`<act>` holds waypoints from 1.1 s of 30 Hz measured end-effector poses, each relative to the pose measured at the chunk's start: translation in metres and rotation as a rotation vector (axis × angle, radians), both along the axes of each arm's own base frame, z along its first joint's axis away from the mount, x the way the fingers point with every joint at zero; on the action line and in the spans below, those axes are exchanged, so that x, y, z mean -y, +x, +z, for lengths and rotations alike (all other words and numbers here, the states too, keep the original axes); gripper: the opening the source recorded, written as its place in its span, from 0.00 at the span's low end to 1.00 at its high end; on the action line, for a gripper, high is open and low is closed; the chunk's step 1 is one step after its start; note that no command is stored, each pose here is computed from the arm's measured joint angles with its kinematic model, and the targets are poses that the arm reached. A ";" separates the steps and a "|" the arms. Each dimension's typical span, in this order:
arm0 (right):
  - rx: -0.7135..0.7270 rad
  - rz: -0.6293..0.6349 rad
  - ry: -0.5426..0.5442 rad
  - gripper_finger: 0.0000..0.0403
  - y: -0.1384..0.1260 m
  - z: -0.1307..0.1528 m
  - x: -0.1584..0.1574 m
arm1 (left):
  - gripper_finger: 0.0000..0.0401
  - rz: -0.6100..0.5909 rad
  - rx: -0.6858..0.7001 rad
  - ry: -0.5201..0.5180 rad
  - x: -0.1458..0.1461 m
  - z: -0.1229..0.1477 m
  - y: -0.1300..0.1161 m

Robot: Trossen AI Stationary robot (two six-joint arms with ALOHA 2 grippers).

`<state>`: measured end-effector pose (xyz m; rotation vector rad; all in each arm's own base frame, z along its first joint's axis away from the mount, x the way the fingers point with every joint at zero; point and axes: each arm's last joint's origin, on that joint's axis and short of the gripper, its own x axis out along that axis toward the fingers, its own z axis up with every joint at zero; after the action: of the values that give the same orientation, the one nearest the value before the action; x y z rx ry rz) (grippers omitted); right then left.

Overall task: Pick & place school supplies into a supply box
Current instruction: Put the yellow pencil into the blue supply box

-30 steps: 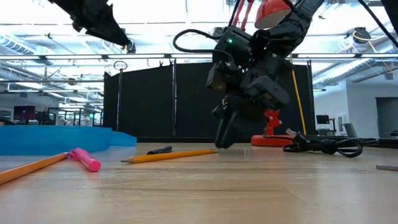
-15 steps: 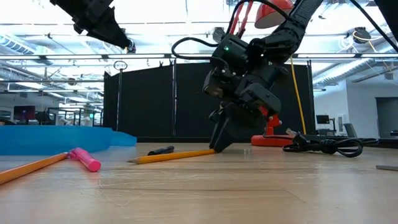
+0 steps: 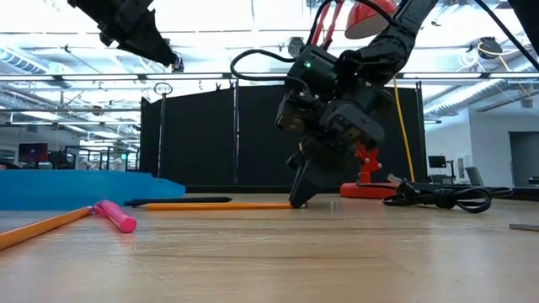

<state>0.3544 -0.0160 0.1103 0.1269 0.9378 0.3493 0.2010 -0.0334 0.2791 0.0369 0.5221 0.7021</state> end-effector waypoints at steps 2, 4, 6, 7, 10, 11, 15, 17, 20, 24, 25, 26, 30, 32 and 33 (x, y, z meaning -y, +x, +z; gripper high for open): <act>-0.017 -0.021 0.016 0.04 -0.001 -0.001 0.000 | 0.33 0.000 0.000 0.000 0.000 0.000 0.000; -0.024 -0.021 0.017 0.03 -0.001 -0.001 -0.001 | 0.33 0.000 0.000 0.000 0.000 0.000 0.000; -0.023 -0.017 0.021 0.01 -0.001 -0.001 -0.004 | 0.33 0.000 0.000 0.000 0.000 0.000 0.000; -0.022 -0.016 0.022 0.01 0.000 -0.001 -0.006 | 0.33 0.000 0.000 0.000 0.000 0.000 0.000; -0.018 -0.006 0.025 0.01 0.000 0.000 -0.011 | 0.33 0.000 0.000 0.000 0.000 0.000 0.000; -0.017 -0.003 0.025 0.01 0.000 0.000 -0.012 | 0.33 0.000 0.000 -0.001 0.000 0.000 0.000; 0.017 -0.004 0.025 0.01 0.001 0.006 -0.014 | 0.33 0.001 0.001 -0.001 0.000 0.000 0.000; 0.041 -0.005 0.023 0.00 0.002 0.011 -0.014 | 0.33 -0.001 0.001 0.000 0.000 0.000 0.000; 0.087 -0.008 0.018 0.01 0.002 0.023 -0.014 | 0.33 -0.005 0.002 -0.003 0.000 0.000 0.000; 0.115 -0.014 0.009 0.01 0.001 0.032 -0.013 | 0.33 -0.006 0.005 -0.003 0.000 0.000 0.001; 0.123 -0.022 -0.002 0.01 0.001 0.034 -0.013 | 0.33 -0.005 0.006 -0.005 0.000 0.000 0.001; 0.131 -0.024 -0.004 0.01 0.001 0.037 -0.013 | 0.33 -0.003 0.008 -0.007 0.000 0.000 0.001; 0.126 -0.038 0.009 0.01 0.000 0.039 -0.013 | 0.33 -0.003 0.020 -0.010 0.000 0.001 0.001; 0.120 -0.034 0.010 0.00 0.000 0.040 -0.015 | 0.33 -0.002 0.050 -0.018 0.001 0.003 0.003; 0.126 -0.032 0.010 0.00 0.000 0.041 -0.016 | 0.33 -0.004 0.063 -0.022 0.001 0.004 0.004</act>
<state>0.3541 -0.0004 0.1510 0.1273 0.8091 0.3286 0.2048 -0.0346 0.2832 -0.0049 0.4693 0.6914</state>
